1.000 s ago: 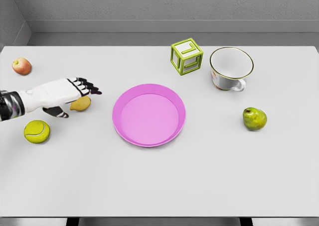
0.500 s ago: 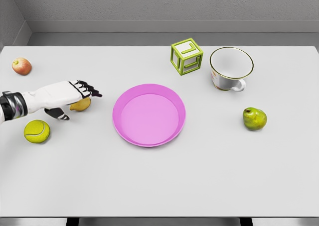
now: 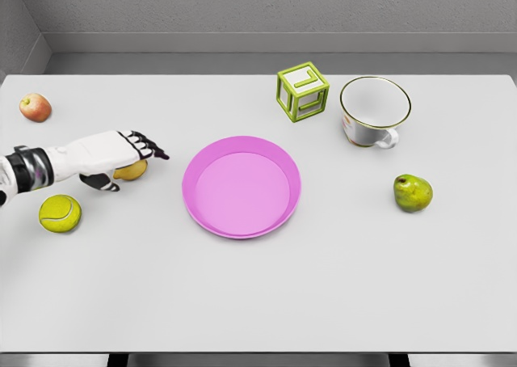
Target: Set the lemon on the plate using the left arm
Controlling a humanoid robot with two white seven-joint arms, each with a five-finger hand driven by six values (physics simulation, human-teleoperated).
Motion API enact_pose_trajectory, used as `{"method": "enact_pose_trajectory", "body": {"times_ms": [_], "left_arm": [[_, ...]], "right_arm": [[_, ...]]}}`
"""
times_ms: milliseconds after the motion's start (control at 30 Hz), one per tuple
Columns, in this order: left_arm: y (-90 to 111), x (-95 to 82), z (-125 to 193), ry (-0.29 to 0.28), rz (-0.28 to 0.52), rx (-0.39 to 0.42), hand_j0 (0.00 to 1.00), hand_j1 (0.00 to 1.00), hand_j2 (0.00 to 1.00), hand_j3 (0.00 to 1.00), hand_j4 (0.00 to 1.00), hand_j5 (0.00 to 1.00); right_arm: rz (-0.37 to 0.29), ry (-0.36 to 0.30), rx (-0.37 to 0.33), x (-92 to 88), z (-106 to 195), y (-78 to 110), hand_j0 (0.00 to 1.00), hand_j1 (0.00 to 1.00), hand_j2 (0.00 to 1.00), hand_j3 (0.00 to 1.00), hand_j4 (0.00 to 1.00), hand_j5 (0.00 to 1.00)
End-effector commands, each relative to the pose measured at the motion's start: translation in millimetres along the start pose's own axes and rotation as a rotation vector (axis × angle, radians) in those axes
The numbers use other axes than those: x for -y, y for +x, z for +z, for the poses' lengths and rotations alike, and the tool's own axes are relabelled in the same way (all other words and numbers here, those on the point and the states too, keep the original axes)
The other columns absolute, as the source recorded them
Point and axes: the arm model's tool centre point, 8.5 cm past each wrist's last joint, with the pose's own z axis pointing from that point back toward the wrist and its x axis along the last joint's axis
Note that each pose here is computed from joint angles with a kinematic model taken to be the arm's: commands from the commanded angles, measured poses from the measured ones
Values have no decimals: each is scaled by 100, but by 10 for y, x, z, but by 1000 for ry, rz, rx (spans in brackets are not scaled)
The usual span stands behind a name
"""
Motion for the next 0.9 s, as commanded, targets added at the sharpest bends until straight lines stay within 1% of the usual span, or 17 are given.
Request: {"method": "enact_pose_trajectory", "body": {"times_ms": [0, 133, 167, 200, 267, 467, 500, 667, 733, 800, 833, 867], "left_arm": [[21, 7, -25, 1, 4, 6, 93, 93, 93, 93, 93, 93], [16, -3, -22, -1, 0, 6, 89, 89, 89, 89, 89, 89], [16, 2, -22, -8, 0, 6, 89, 89, 89, 89, 89, 89], [9, 21, -15, -26, 0, 4, 89, 89, 89, 89, 89, 89], [-16, 7, 11, -25, -1, -2, 88, 88, 88, 88, 88, 88], [-35, -18, 24, -24, -5, -7, 87, 87, 87, 87, 87, 87], [-33, -13, 21, -26, -6, -7, 86, 86, 86, 86, 86, 86], [-34, -4, 19, -30, -6, -7, 85, 85, 85, 85, 85, 85], [-29, 14, 15, -52, -3, -5, 85, 85, 85, 85, 85, 85], [-29, 14, 15, -52, -3, -5, 85, 85, 85, 85, 85, 85], [-31, 22, 20, -54, -3, -6, 84, 84, 84, 84, 84, 84], [-32, 24, 20, -56, -4, -6, 79, 79, 79, 79, 79, 79]], "right_arm": [[-1, 0, 0, 0, 0, 0, 100, 100, 100, 100, 100, 100], [-1, 0, 0, 0, 0, 0, 100, 100, 100, 100, 100, 100], [-1, 0, 0, 0, 0, 0, 100, 100, 100, 100, 100, 100], [0, 0, 0, 0, 0, 0, 100, 100, 100, 100, 100, 100], [-1, 0, 0, 0, 0, 0, 100, 100, 100, 100, 100, 100], [-1, 0, 0, 0, 0, 0, 100, 100, 100, 100, 100, 100], [-1, 0, 0, 0, 0, 0, 100, 100, 100, 100, 100, 100], [0, 0, 0, 0, 0, 0, 100, 100, 100, 100, 100, 100], [-1, 0, 0, 0, 0, 0, 100, 100, 100, 100, 100, 100], [0, 0, 0, 0, 0, 0, 100, 100, 100, 100, 100, 100], [-1, 0, 0, 0, 0, 0, 100, 100, 100, 100, 100, 100], [-1, 0, 0, 0, 0, 0, 100, 100, 100, 100, 100, 100]]}}
